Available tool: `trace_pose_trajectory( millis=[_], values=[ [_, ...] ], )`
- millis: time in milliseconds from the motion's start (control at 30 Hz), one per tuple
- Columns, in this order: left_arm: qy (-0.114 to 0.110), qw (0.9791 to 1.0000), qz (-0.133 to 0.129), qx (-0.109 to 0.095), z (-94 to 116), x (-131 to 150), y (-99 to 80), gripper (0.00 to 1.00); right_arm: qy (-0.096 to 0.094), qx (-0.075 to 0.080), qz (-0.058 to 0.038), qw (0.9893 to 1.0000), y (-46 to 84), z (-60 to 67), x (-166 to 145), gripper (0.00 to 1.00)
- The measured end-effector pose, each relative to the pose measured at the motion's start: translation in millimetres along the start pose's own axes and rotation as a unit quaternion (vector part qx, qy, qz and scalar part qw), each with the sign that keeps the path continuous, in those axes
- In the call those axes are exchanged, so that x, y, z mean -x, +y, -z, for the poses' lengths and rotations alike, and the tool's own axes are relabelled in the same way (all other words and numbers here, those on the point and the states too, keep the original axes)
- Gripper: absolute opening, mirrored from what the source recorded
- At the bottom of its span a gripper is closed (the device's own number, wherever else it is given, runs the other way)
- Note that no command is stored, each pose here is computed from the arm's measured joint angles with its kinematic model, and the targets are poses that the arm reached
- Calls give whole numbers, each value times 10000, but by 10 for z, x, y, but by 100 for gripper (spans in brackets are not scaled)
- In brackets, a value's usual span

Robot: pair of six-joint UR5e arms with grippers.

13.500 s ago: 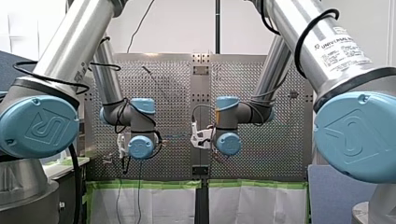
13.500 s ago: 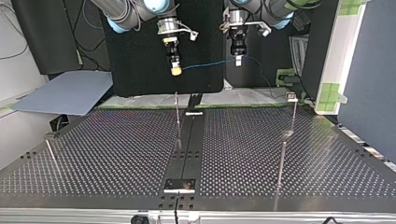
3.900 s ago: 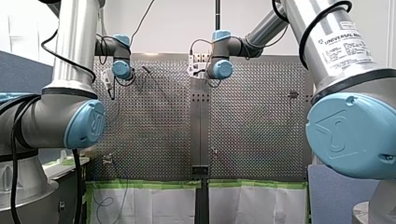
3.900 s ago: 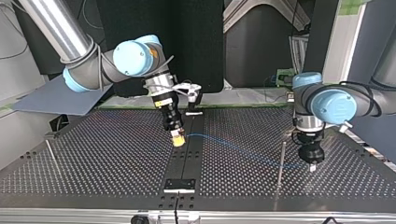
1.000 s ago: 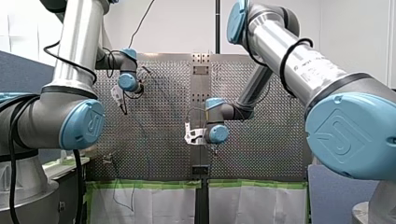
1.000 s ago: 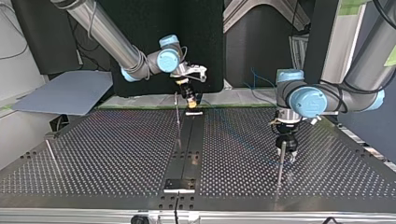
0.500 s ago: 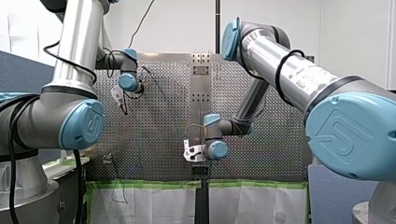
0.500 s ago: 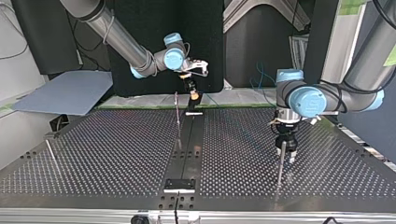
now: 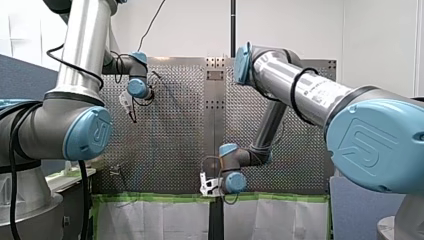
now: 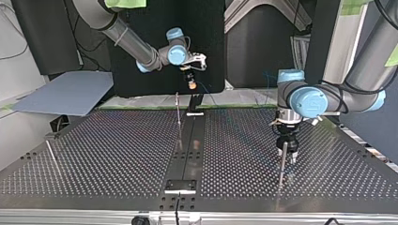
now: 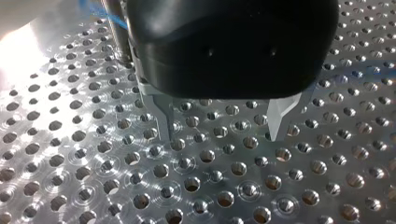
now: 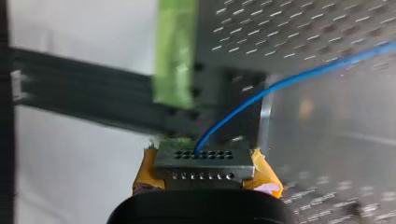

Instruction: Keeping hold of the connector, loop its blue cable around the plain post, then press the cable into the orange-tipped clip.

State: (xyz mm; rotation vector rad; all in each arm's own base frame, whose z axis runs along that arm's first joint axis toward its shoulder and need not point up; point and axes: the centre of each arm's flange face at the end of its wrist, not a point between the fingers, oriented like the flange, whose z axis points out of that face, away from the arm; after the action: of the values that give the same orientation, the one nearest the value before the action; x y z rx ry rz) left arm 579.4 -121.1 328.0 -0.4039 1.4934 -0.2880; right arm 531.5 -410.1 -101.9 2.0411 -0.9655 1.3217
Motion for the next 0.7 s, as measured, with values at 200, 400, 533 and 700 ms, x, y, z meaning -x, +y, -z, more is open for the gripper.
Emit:
trace_pose_trajectory(
  millis=[200,400,533,700],
  values=[
    [-10,10000,-1,-9,0,2,-6,98,-329,320,-68,9989,117,49,466,0],
    [-15,10000,-5,-12,-1,2,-8,98,-398,719,-281,9962,295,173,745,0],
    [-24,10000,-6,-15,-4,3,-8,98,-387,1002,-407,9934,441,254,858,0],
    [-29,10000,-11,-12,-4,4,-7,98,-247,1359,-495,9892,636,249,875,0]
  ],
)
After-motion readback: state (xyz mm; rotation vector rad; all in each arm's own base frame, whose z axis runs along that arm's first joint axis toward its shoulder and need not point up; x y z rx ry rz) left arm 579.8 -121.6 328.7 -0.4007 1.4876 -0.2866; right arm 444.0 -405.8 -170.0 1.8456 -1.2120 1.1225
